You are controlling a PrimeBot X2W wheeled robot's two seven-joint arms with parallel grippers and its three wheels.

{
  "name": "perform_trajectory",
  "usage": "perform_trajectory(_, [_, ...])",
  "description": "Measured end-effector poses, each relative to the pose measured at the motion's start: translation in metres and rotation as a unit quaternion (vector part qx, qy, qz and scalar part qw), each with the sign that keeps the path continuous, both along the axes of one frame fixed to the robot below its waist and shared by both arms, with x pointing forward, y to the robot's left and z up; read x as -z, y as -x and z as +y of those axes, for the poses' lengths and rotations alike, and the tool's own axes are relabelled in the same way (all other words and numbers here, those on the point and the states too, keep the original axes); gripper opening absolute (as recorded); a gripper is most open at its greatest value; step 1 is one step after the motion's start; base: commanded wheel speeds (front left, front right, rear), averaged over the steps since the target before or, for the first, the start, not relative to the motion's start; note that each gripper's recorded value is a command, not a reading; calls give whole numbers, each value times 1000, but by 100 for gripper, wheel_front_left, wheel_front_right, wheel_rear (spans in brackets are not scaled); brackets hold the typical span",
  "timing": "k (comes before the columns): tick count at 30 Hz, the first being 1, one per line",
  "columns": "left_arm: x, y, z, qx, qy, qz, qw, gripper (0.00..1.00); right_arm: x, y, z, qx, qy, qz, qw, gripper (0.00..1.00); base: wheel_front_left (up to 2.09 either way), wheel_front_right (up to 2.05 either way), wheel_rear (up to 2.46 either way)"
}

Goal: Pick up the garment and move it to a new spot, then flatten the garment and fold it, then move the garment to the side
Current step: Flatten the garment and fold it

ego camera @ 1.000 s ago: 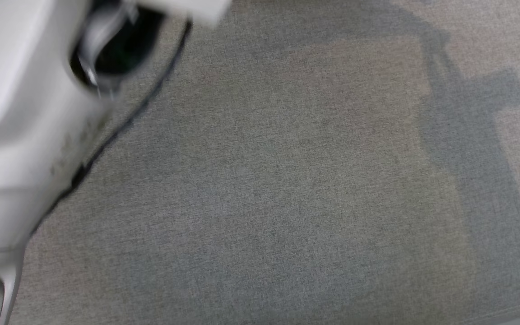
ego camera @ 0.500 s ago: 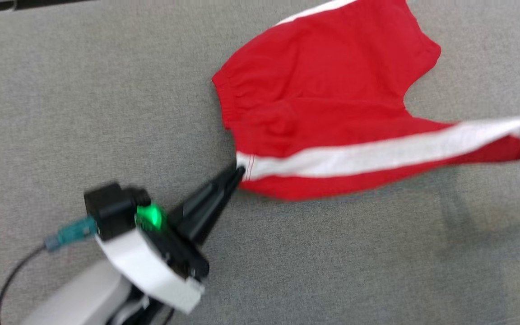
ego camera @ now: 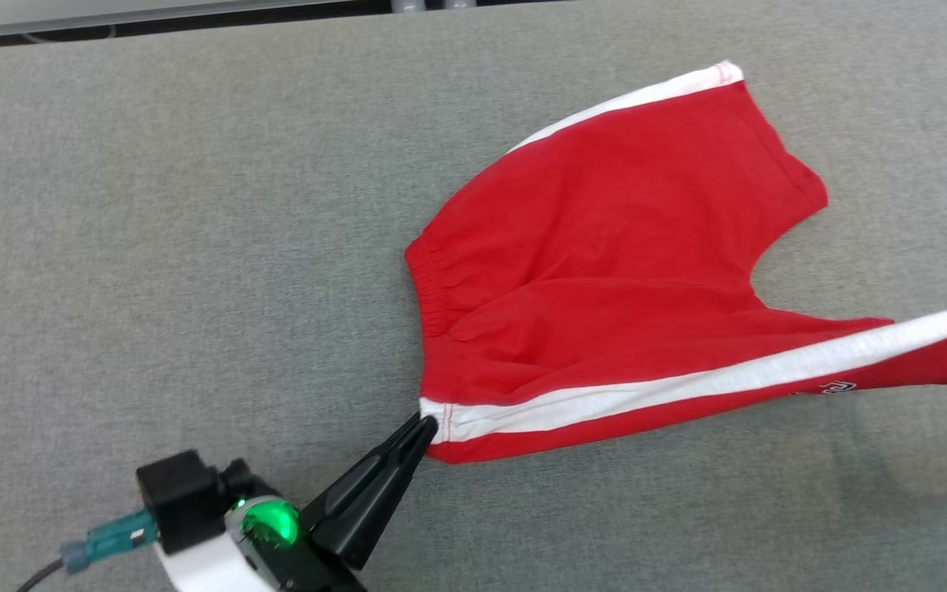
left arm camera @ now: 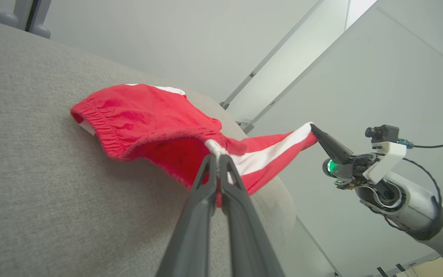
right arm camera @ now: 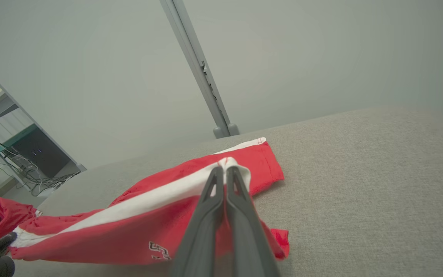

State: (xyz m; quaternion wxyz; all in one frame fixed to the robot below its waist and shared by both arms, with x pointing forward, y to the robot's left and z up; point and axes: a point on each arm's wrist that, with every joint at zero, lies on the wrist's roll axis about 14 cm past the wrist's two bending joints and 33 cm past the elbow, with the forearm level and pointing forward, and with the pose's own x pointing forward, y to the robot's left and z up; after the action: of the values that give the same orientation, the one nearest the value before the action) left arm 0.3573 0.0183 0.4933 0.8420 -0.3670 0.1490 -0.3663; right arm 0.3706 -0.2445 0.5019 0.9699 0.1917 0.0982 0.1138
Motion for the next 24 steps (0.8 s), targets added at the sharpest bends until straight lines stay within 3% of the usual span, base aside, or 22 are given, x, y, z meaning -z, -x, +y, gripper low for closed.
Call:
perform_trajectory(6, [-3, -23, -7, 2, 33, 35, 999, 0, 12, -34, 1, -17, 17, 20, 1000, 0, 0, 0, 0])
perform_trajectory(12, [6, -57, -6, -7, 82, 116, 990, 0, 21, -84, 10, -49, 38, 37, 997, 0, 0, 0, 0])
perform_trajectory(24, [34, -130, 13, -65, 97, 206, 972, 0, 41, -167, 21, -75, 82, 57, 992, 0, 0, 0, 0])
